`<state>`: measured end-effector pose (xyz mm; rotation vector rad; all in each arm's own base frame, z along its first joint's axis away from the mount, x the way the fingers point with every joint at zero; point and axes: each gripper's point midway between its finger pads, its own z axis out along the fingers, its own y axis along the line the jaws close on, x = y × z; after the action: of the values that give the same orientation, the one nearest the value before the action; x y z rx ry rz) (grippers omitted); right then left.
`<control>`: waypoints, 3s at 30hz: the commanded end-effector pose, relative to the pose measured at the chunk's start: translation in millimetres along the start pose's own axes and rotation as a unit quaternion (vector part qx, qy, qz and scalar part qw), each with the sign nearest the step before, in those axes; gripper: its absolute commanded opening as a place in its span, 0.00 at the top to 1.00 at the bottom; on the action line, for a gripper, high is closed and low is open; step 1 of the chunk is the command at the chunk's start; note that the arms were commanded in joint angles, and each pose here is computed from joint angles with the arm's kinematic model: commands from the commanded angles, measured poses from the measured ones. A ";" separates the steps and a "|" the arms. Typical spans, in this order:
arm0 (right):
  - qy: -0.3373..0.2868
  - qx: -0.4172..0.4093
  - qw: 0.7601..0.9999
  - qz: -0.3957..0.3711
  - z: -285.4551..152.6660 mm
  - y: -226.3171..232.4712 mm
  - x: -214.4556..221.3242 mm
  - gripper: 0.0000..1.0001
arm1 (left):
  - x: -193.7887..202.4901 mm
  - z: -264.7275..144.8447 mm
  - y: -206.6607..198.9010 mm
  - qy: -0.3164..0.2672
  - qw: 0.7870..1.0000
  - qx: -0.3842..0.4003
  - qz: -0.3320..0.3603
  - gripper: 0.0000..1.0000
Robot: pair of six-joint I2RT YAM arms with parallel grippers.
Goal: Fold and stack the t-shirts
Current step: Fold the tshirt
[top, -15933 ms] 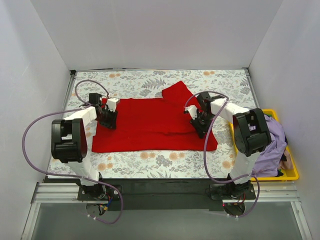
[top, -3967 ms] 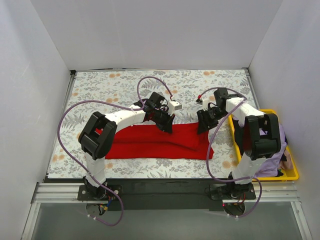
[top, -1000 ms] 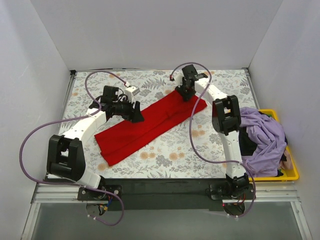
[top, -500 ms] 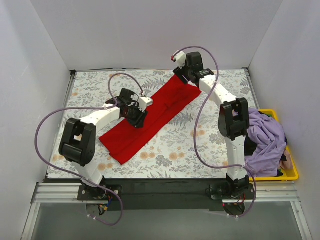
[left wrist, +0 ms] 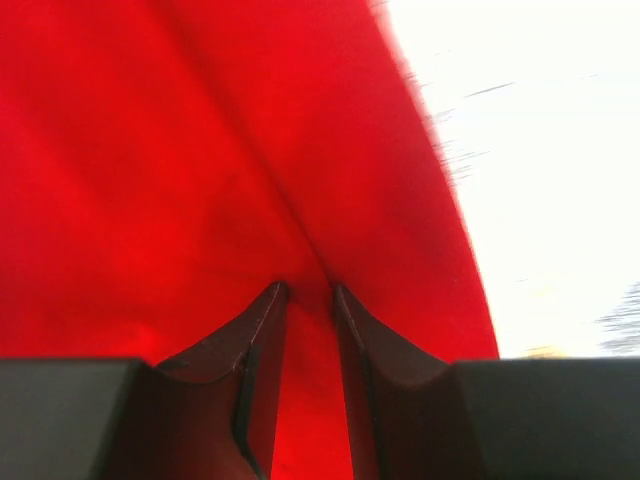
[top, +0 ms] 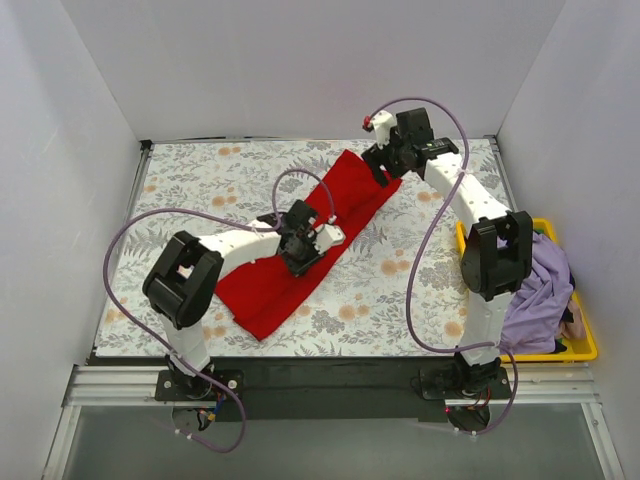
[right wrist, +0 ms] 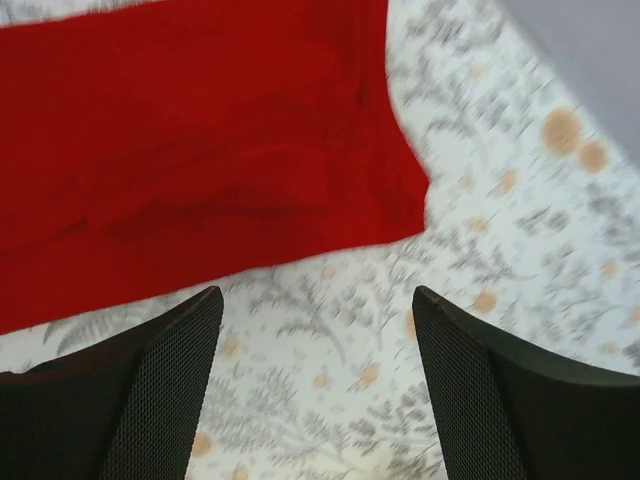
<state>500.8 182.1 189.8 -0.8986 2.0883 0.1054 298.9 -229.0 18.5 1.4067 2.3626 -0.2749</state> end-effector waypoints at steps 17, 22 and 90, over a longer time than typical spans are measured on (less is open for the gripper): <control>0.126 -0.228 0.954 0.146 -16.3 99.2 102.0 0.64 | -133.8 -71.8 -72.9 -0.157 0.952 0.188 -0.185 0.72; 0.156 -0.253 0.944 0.147 -7.3 130.0 120.0 0.74 | -121.0 -55.8 -18.8 -0.160 0.936 0.170 -0.265 0.73; -0.122 -0.288 0.923 -0.225 -135.4 160.5 11.5 0.06 | -36.1 -189.0 -35.2 -0.311 0.933 0.137 0.117 0.11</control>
<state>366.2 242.2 297.1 -1.3524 1.5749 0.4475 305.8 -225.9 265.4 1.2075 1.6186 -0.7816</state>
